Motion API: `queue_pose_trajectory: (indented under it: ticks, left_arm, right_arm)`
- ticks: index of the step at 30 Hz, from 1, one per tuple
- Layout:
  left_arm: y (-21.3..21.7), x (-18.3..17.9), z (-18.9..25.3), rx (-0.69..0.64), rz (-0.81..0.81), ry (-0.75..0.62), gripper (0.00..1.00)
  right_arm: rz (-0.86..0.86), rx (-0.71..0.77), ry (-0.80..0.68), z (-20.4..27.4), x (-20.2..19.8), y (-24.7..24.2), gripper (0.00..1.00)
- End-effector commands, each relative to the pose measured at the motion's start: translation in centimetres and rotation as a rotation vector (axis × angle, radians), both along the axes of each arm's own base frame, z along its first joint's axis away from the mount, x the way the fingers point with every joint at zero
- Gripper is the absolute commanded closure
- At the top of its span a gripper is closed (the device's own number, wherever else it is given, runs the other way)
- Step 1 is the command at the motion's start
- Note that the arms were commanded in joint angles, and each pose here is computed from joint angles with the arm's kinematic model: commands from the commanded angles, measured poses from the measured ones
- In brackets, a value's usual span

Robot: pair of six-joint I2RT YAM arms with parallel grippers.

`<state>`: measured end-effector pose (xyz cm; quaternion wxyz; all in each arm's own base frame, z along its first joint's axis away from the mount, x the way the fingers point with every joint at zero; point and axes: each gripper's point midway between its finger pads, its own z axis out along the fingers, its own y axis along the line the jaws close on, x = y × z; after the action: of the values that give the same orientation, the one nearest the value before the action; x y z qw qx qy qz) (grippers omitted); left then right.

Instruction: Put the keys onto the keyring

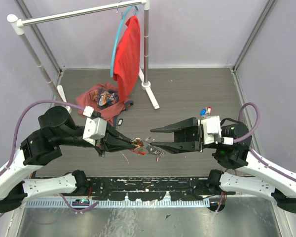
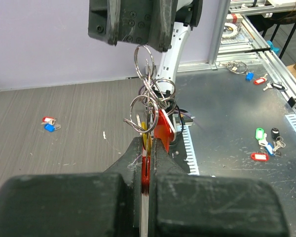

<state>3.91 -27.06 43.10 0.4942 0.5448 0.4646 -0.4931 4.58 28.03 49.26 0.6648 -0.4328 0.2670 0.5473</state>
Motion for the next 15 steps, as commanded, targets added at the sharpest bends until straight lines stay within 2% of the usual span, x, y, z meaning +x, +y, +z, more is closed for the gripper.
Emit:
queue_pose_trajectory:
  ticks: [1,15]
  left_arm:
    - [0.24,-0.82,1.99,-0.063,-0.039,-0.032,1.0]
    - [0.28,-0.79,1.95,-0.06,-0.037,-0.037,1.0]
  right_arm:
    - [0.049,0.019,-0.032,1.58,-1.12,-0.39,0.59]
    - [0.062,-0.002,-0.03,1.3,-1.33,-0.29,0.72]
